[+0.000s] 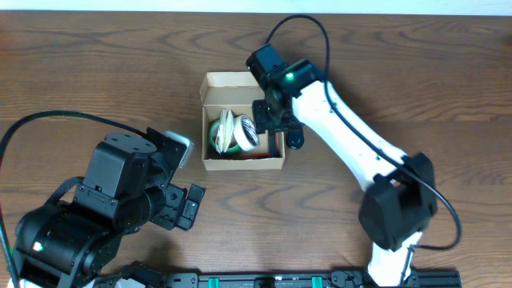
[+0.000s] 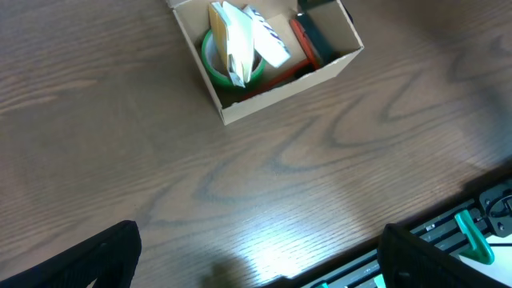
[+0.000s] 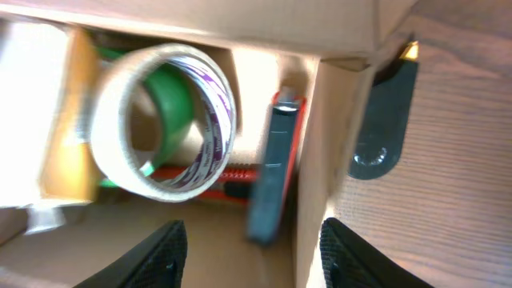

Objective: Pack container
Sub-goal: 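Carry the utility knife into the box and release it, then move the right gripper to the black tape dispenser beside the box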

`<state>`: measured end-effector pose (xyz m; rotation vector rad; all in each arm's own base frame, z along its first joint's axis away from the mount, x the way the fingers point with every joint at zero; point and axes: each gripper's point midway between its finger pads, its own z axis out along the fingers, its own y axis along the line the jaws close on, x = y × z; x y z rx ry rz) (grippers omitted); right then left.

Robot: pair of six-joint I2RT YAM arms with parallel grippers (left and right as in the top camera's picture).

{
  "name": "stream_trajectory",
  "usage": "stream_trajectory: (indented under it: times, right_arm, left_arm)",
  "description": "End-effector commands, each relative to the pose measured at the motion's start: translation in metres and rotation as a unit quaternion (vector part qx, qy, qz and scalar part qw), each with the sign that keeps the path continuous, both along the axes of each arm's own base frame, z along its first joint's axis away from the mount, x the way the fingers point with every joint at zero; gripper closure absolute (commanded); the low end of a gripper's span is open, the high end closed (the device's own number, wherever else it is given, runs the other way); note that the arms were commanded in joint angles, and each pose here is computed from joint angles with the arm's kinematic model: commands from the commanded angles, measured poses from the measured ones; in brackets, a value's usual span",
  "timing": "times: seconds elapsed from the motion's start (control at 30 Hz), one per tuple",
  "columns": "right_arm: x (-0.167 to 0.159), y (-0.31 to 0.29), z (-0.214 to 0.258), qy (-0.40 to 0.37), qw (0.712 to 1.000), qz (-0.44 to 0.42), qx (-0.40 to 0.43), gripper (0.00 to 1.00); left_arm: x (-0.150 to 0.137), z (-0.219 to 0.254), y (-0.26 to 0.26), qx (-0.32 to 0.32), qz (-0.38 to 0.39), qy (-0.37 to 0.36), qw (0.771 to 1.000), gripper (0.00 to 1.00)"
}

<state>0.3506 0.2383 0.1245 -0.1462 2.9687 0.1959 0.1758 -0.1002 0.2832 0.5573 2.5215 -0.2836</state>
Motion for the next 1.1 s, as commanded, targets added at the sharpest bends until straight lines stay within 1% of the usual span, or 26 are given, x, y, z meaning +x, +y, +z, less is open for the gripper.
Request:
stream_trajectory:
  times: [0.0,0.1,0.2,0.27,0.3,0.43,0.6,0.77,0.9,1.0,1.07]
  right_arm:
    - [0.001,0.002,0.046,-0.048,0.998,-0.013,0.033,0.45]
    - [-0.001,-0.010,0.060,-0.063,0.997,-0.041,0.023,0.44]
    - [-0.001,-0.040,0.065,-0.075,0.992,-0.101,-0.025,0.41]
    - [-0.002,-0.061,0.063,-0.069,0.987,-0.133,-0.053,0.36]
    - [-0.003,-0.068,0.062,-0.064,0.986,-0.139,-0.060,0.34]
    - [0.002,-0.097,0.052,-0.054,0.981,-0.159,-0.092,0.33]
    - [0.006,-0.117,0.015,-0.029,0.984,-0.145,-0.097,0.34]
    - [0.005,-0.105,-0.031,-0.008,0.995,-0.089,-0.042,0.33]
    - [0.005,-0.100,-0.054,-0.019,0.996,-0.076,-0.031,0.31]
    - [0.009,-0.093,-0.064,-0.038,0.997,-0.058,-0.025,0.26]
    - [0.012,-0.090,-0.068,-0.050,0.997,-0.050,-0.021,0.19]
  left_arm:
    - [0.000,0.003,0.002,0.000,0.006,-0.004,1.000,0.05]
    - [0.000,0.003,0.002,0.000,0.006,-0.004,1.000,0.05]
    - [0.000,0.003,0.002,0.000,0.006,-0.004,1.000,0.05]
    - [0.000,0.003,0.002,0.000,0.006,-0.004,1.000,0.05]
    - [0.000,0.003,0.002,0.000,0.006,-0.004,1.000,0.05]
    - [0.000,0.003,0.002,0.000,0.006,-0.004,1.000,0.05]
    - [0.000,0.003,0.002,0.000,0.006,-0.004,1.000,0.05]
    - [0.000,0.003,0.002,0.000,0.006,-0.004,1.000,0.05]
    - [0.000,0.003,0.002,0.000,0.006,-0.004,1.000,0.05]
    - [0.000,0.003,0.002,0.000,0.006,-0.004,1.000,0.05]
    - [0.000,0.003,0.002,0.000,0.006,-0.004,1.000,0.05]
